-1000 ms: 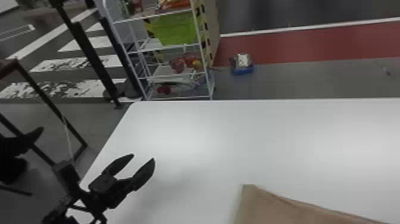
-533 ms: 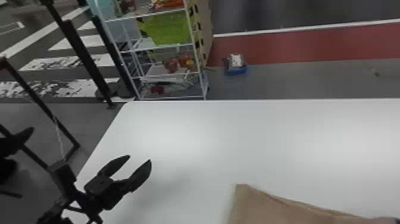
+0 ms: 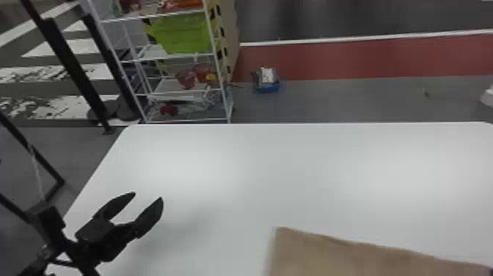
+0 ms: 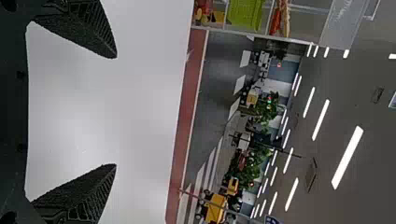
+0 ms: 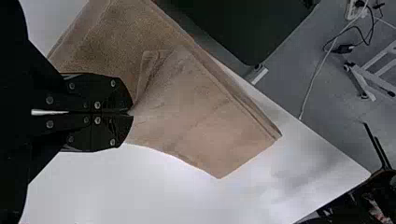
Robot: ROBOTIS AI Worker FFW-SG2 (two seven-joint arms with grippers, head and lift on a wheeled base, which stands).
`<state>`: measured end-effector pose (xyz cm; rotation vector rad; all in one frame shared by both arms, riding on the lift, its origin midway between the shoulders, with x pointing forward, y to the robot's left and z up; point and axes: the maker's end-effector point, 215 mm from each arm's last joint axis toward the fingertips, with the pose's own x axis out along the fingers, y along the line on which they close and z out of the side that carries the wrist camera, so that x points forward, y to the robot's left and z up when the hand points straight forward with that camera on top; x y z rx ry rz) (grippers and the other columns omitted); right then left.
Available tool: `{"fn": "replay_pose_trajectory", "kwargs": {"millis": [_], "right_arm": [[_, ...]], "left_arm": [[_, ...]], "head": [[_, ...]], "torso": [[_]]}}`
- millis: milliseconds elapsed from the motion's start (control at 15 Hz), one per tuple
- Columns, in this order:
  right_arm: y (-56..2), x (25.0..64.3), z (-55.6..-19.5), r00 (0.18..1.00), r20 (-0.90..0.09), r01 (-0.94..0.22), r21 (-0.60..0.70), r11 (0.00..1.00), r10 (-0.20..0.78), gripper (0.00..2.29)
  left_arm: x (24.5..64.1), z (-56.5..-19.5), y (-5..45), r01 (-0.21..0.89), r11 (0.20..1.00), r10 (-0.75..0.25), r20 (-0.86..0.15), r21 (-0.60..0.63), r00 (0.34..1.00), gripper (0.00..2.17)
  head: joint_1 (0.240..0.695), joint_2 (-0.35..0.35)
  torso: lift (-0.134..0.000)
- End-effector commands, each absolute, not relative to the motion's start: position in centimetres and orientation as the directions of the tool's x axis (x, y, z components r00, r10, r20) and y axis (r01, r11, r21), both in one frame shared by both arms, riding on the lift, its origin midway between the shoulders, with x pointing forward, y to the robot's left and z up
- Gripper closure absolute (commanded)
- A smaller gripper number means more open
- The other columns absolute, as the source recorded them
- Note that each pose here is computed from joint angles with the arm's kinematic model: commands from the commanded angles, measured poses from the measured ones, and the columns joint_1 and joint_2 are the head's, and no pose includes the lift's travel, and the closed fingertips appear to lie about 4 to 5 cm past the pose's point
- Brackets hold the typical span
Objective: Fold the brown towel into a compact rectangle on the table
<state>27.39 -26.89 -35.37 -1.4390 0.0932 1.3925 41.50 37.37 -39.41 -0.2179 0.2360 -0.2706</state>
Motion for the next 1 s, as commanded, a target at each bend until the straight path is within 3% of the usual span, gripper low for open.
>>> {"fn": "replay_pose_trajectory", "kwargs": {"millis": [0, 333, 467, 800, 933], "right_arm": [[-26.8, 27.4, -37.0, 0.285, -0.774, -0.689, -0.575, -0.441, 0.565, 1.33], [-27.1, 26.8, -39.1, 0.251, -0.808, -0.71, -0.529, -0.466, 0.534, 1.33], [-26.7, 26.9, -38.0, 0.263, -0.79, -0.695, -0.554, -0.459, 0.554, 1.33], [-28.6, 26.3, -30.6, 0.374, -0.713, -0.623, -0.667, -0.409, 0.594, 1.33], [-30.2, 25.8, -31.8, 0.366, -0.733, -0.65, -0.642, -0.406, 0.574, 1.33]], "left_arm": [[41.5, -39.5, 37.3, 0.237, 0.94, -0.288, -0.198, -0.245, 0.937, 0.05], [41.3, -39.8, 37.6, 0.231, 0.942, -0.282, -0.203, -0.243, 0.938, 0.05], [41.4, -39.6, 37.4, 0.236, 0.943, -0.286, -0.203, -0.236, 0.937, 0.05], [41.2, -39.6, 37.6, 0.234, 0.944, -0.283, -0.205, -0.232, 0.937, 0.05], [41.2, -39.9, 37.5, 0.235, 0.943, -0.285, -0.208, -0.237, 0.936, 0.05]], "head": [[0.695, 0.175], [0.695, 0.176], [0.695, 0.179], [0.695, 0.183], [0.695, 0.164]], "torso": [[-0.123], [-0.123], [-0.123], [-0.123], [-0.123]]}}
